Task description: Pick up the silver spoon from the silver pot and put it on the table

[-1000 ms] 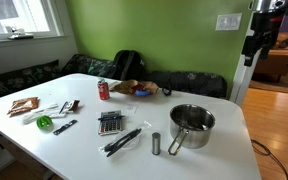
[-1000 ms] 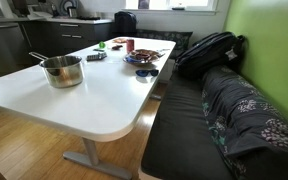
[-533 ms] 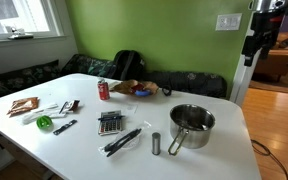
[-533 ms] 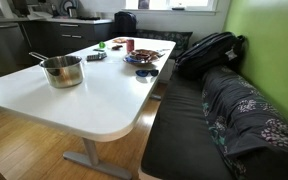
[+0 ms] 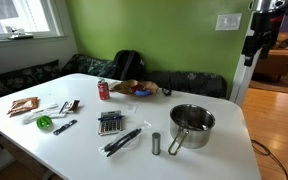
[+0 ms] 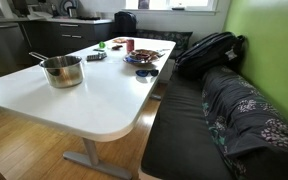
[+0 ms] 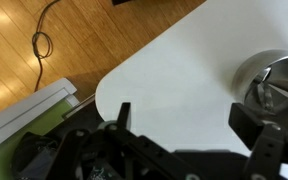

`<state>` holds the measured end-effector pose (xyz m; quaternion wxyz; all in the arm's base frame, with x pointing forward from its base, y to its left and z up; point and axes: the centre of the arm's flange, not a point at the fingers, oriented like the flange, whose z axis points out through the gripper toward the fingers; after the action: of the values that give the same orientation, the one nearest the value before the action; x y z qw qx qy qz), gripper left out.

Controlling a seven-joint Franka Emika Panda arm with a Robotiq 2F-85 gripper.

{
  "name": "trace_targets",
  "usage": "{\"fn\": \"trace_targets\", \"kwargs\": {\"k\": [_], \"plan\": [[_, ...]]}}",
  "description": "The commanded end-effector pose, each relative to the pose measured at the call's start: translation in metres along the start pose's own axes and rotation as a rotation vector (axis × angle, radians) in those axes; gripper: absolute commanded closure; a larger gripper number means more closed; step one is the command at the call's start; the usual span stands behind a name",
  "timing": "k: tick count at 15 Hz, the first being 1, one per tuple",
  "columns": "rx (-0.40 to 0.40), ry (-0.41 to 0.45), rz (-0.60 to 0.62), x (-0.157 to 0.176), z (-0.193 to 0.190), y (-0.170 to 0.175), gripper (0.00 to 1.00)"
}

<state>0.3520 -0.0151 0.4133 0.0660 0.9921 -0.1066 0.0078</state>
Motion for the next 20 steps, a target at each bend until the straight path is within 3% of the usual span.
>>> {"fn": "trace_targets", "kwargs": {"k": [1, 3, 6, 10, 11, 14, 15, 17, 20], "plan": [[0.000, 0.000, 0.000, 0.000, 0.000, 0.000, 0.00], [-0.055, -0.035, -0.099, -0.009, 0.025, -0.029, 0.00], [-0.076, -0.075, -0.277, -0.038, 0.059, -0.082, 0.00], [-0.186, -0.043, -0.495, -0.048, 0.082, -0.137, 0.00], [-0.140, -0.054, -0.423, -0.047, 0.063, -0.123, 0.00], [-0.169, -0.060, -0.486, -0.051, 0.074, -0.138, 0.00], [-0.119, -0.110, -0.557, -0.047, 0.083, -0.145, 0.00], [-0.095, -0.158, -0.656, -0.030, 0.085, -0.156, 0.00], [0.031, -0.098, -0.705, 0.005, 0.075, -0.176, 0.00]]}}
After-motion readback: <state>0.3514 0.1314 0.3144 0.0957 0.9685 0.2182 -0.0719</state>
